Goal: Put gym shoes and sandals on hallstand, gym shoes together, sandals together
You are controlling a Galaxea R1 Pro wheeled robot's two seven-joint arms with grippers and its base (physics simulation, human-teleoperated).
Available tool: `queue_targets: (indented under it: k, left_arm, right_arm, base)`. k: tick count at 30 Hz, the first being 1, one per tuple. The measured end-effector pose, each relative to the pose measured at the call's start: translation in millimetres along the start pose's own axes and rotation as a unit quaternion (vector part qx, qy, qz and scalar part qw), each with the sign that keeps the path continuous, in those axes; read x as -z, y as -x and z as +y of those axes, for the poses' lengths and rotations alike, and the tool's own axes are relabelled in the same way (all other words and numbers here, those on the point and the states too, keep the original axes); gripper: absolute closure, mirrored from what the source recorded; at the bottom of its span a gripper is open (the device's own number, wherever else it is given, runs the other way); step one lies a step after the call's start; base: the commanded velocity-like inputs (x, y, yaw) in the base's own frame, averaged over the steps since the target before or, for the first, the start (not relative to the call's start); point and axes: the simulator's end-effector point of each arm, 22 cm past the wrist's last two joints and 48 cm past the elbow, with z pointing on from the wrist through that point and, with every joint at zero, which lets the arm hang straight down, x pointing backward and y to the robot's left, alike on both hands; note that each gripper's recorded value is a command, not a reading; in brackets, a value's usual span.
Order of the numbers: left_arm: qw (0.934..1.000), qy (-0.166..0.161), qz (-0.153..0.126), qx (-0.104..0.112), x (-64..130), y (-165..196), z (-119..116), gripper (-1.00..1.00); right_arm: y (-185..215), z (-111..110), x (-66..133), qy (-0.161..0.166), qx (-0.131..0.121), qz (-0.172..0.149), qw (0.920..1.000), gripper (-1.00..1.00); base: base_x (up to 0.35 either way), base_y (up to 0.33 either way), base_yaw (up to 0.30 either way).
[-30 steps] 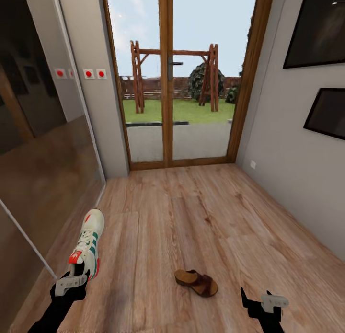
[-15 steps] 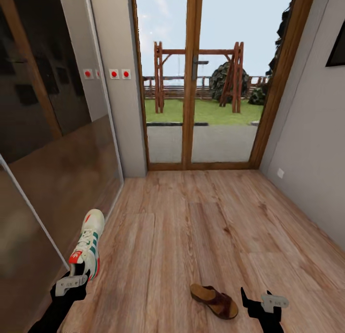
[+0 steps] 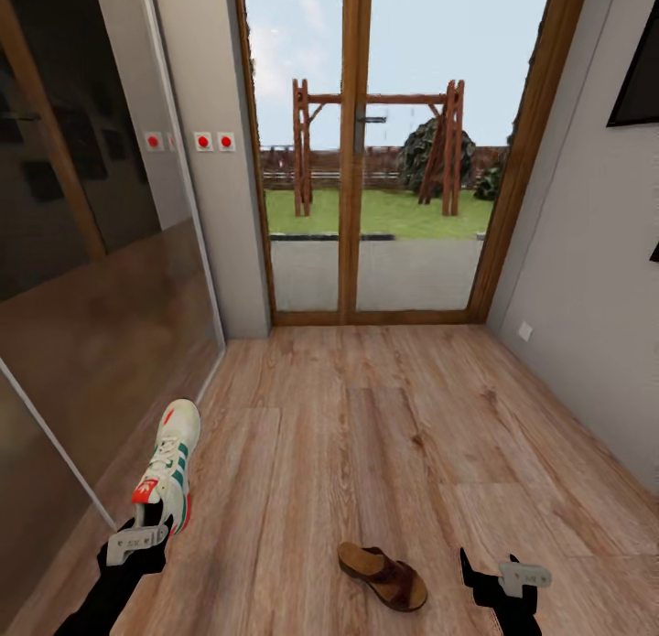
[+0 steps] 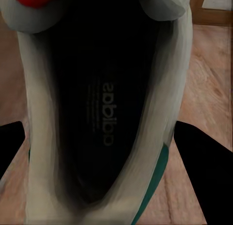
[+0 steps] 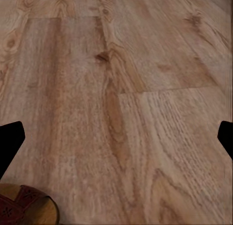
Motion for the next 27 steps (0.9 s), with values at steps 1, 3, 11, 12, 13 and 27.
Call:
queue_targets:
  k: [1,3,11,12,13,27]
  left_arm:
    - [1.0000,0.000,0.000,0.000,0.0,0.0,0.0,1.00]
    - [1.0000,0.000,0.000,0.000,0.0,0.1,0.2,1.00]
    - [1.0000,0.000,0.001,0.000,0.0,-0.1,0.5,1.00]
    - [1.0000,0.000,0.001,0.000,0.0,-0.2,0.6,1.00]
    - [1.0000,0.000,0.001,0.000,0.0,-0.2,0.5,1.00]
    - [1.0000,0.001,0.001,0.000,0.1,-0.1,1.4,1.00]
  right_arm:
    - [0.0,0.0,0.0,0.000,0.000,0.000,1.0000,-1.00]
    - [0.0,0.0,0.0,0.000,0.000,0.000,1.0000,-1.00]
    - [0.0,-0.4,0.0,-0.001,-0.001,0.000,1.0000,-1.00]
    - [0.0,-0.4,0.0,-0.001,-0.001,0.000,1.0000,-1.00]
    - [0.0,-0.5,0.0,-0.001,-0.001,0.000,1.0000,-1.00]
    - [-0.5,0.4,0.2,0.000,-0.002,0.000,1.0000,-1.00]
  base:
    - [0.000,-0.273,0.000]
    - [0.000,-0.273,0.000]
    - [0.000,-0.274,0.000]
    - [0.000,-0.274,0.000]
    - [0.000,-0.274,0.000]
    - [0.000,-0.274,0.000]
